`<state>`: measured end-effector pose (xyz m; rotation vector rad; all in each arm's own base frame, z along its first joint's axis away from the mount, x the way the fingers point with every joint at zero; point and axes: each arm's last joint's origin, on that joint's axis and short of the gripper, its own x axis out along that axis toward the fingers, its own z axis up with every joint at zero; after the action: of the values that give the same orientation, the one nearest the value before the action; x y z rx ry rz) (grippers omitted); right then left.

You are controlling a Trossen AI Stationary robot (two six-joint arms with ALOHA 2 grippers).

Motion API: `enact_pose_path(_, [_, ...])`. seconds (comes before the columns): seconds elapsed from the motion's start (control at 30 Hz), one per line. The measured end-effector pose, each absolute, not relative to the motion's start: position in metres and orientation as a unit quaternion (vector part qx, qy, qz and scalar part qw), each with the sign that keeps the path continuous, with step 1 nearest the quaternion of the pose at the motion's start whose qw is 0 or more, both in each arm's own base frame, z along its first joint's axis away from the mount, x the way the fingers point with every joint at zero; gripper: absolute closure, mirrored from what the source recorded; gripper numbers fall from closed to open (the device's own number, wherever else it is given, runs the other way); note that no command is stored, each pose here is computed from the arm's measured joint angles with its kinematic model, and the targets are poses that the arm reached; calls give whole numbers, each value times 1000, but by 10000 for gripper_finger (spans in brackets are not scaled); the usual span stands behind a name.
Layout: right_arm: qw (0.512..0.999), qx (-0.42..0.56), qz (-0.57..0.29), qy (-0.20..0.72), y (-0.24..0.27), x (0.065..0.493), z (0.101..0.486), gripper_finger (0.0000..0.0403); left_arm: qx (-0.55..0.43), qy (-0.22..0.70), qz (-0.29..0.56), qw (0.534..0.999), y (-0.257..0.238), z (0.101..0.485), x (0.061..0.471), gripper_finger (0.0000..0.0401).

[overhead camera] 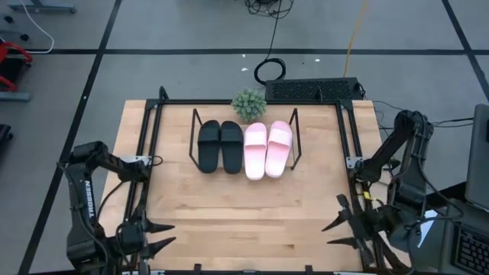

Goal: Pick and place slides into the shelf
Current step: Return to Home Position

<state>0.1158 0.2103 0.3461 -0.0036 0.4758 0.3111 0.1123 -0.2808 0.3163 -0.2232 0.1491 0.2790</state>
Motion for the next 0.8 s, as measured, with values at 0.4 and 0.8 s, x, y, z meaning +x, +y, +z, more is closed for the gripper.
enact_pose_path(0.4, [953,-22,189,234,202,94,333,259,-98,76,128,984,-283,317,107,256])
enact_pose_path(0.8, [966,17,209,154,172,84,344,259,-90,59,135,985,-282,317,111,256])
